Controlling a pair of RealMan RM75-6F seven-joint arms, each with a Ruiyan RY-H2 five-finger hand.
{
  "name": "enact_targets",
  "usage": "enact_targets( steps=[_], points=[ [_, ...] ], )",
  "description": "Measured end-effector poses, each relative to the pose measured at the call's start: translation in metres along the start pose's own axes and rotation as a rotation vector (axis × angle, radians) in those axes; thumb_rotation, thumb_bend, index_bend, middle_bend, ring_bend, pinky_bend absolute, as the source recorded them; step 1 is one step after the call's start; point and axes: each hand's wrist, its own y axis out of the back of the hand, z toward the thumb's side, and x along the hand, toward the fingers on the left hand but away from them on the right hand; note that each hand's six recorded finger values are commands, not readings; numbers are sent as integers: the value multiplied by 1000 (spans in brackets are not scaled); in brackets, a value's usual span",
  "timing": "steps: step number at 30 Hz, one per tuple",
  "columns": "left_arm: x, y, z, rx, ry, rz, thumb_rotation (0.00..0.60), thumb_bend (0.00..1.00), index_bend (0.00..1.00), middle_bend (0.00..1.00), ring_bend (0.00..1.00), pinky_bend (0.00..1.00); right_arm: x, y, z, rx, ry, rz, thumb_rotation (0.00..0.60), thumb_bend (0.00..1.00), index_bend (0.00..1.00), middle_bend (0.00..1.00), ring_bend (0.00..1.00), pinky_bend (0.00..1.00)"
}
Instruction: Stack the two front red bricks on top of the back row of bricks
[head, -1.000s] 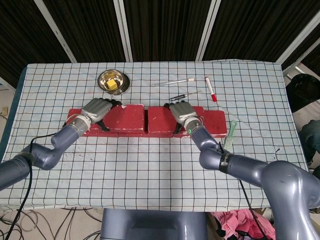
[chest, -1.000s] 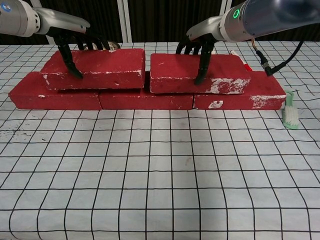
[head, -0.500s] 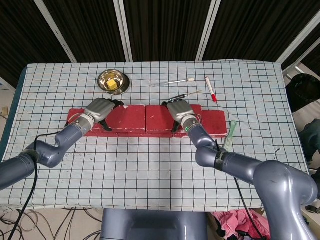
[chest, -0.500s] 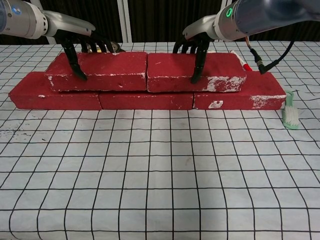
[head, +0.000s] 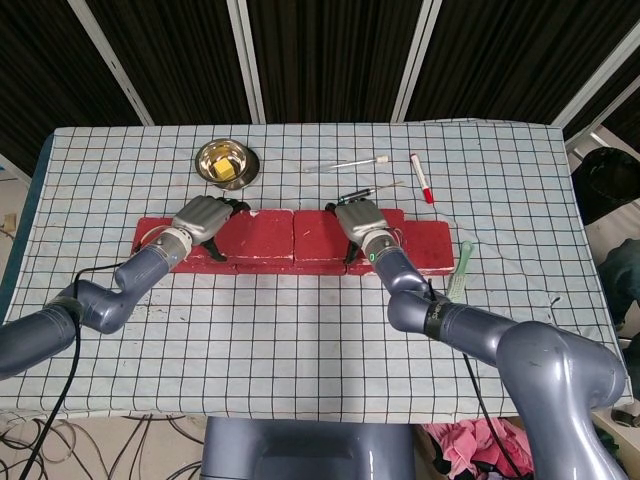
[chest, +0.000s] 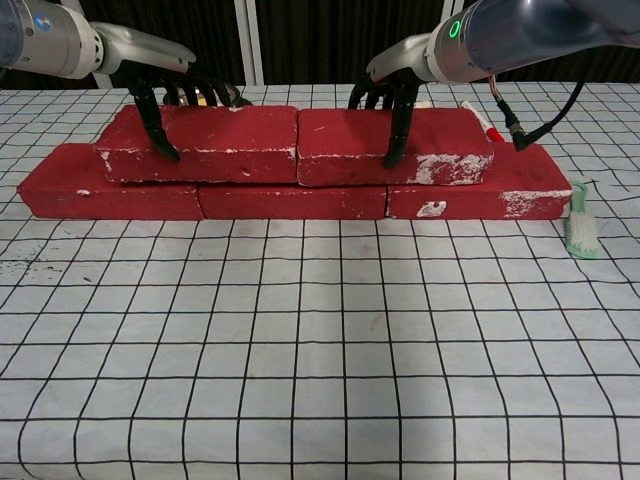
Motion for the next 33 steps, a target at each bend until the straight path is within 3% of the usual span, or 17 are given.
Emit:
enact_targets(
  steps=[19,33],
  points=[
    [2,0,-1,5,8,2,600,281,181,228,159,267,0,-3,-3,-16,-4,19,600,0,197,203,147,114],
    [3,-3,0,-2,9,-12,600,91,166,212,137,247,-2,-6,-1,-14,-6,19,600,0,157,156,112,114]
  ],
)
